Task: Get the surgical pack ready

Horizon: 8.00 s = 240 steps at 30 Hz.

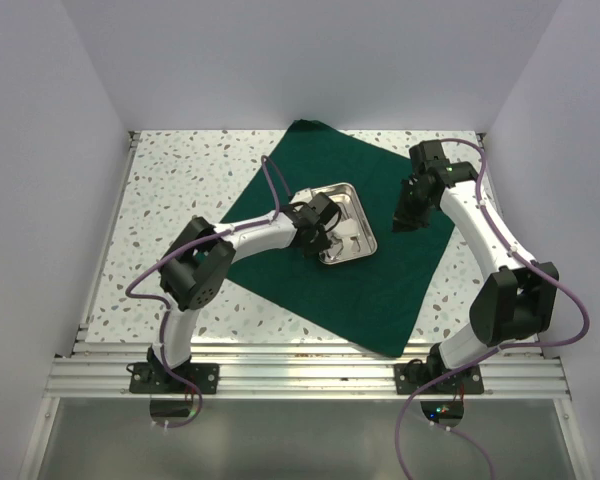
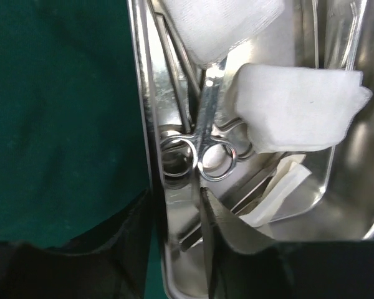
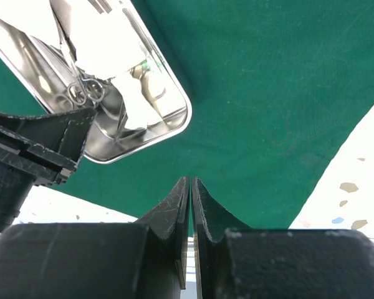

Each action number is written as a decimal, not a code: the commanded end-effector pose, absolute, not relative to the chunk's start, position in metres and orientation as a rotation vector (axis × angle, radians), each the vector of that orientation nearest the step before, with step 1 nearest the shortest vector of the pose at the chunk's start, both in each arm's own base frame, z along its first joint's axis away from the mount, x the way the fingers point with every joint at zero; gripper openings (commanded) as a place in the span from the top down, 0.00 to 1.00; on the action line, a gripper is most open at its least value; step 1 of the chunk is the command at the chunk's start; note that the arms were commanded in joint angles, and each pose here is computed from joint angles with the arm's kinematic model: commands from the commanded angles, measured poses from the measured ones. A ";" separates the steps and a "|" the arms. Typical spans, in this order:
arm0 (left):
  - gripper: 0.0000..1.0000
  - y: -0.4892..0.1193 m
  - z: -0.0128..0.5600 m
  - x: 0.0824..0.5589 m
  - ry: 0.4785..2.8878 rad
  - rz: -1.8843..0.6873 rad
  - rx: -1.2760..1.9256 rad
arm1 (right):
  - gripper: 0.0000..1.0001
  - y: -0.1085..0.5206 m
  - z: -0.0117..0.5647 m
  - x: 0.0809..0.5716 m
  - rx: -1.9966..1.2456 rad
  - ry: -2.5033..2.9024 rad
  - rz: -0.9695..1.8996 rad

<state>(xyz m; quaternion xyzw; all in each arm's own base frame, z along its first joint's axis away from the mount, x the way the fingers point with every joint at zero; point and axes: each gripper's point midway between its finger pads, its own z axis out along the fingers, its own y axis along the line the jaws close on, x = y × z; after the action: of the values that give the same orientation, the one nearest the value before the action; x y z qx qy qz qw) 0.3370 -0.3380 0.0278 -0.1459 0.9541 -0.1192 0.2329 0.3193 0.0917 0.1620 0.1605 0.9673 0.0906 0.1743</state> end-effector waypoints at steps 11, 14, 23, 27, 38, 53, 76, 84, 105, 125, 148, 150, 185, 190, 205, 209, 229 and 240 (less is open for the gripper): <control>0.24 -0.306 0.120 0.329 2.491 -0.465 -0.235 | 0.92 0.086 0.168 0.334 0.442 2.720 0.238; 0.22 -0.267 0.132 0.331 2.500 -0.551 -0.219 | 0.89 0.086 0.168 0.340 0.410 2.729 0.244; 0.42 -0.206 0.120 0.393 2.546 -0.711 -0.015 | 0.63 0.085 0.127 0.337 0.397 2.862 0.218; 0.50 -0.201 0.104 0.415 2.558 -0.674 0.058 | 0.69 0.078 0.099 0.332 0.412 2.951 0.129; 0.78 -0.145 0.008 0.391 2.812 -0.689 -0.336 | 1.00 0.073 0.029 0.347 0.420 3.054 0.013; 0.80 -0.124 -0.013 0.228 3.008 -0.717 -0.661 | 1.00 0.118 -0.043 0.394 0.295 3.164 0.021; 0.69 -0.139 0.130 0.395 2.485 -0.774 -0.148 | 0.62 0.098 0.101 0.383 0.251 2.946 0.037; 0.74 -0.142 0.059 0.459 2.646 -0.721 -0.175 | 0.61 0.104 0.062 0.311 0.338 3.058 0.161; 0.85 -0.104 -0.008 0.278 2.986 -0.512 -0.550 | 0.79 0.085 -0.026 0.411 0.219 3.165 -0.222; 0.69 -0.102 0.090 0.383 2.668 -0.545 -0.334 | 0.56 0.030 0.035 0.424 0.307 2.991 -0.248; 0.46 -0.138 0.092 0.432 2.608 -0.807 -0.103 | 0.19 0.185 0.120 0.442 0.237 2.797 0.633; 0.46 -0.141 0.086 0.434 2.618 -0.830 -0.099 | 0.18 0.198 0.111 0.442 0.234 2.834 0.624; 0.50 -0.140 0.077 0.420 2.647 -0.846 -0.160 | 0.57 0.259 0.062 0.427 0.086 2.941 0.704; 0.29 -0.117 0.091 0.425 2.621 -0.691 -0.159 | 0.18 0.238 0.075 0.428 0.054 2.926 0.556; 0.00 -0.037 0.181 0.389 2.372 -0.433 -0.357 | 0.01 0.227 0.178 0.330 -0.472 2.719 0.307; 0.00 -0.021 0.182 0.366 2.374 -0.347 -0.469 | 0.04 0.277 0.165 0.263 -0.731 2.687 0.390; 0.10 -0.048 0.165 0.308 2.382 -0.527 -0.478 | 0.26 0.281 0.129 0.228 -0.710 2.731 0.171; 0.41 -0.064 0.112 0.364 2.546 -0.637 -0.414 | 0.56 0.208 0.117 0.358 -0.116 2.827 0.177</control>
<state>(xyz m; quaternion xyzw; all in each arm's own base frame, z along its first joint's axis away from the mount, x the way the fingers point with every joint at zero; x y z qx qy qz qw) 0.3332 -0.0556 0.0971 -0.1886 0.9379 -0.2055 0.2060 0.3446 0.2005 0.1208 -0.0508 0.9836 0.0583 0.1627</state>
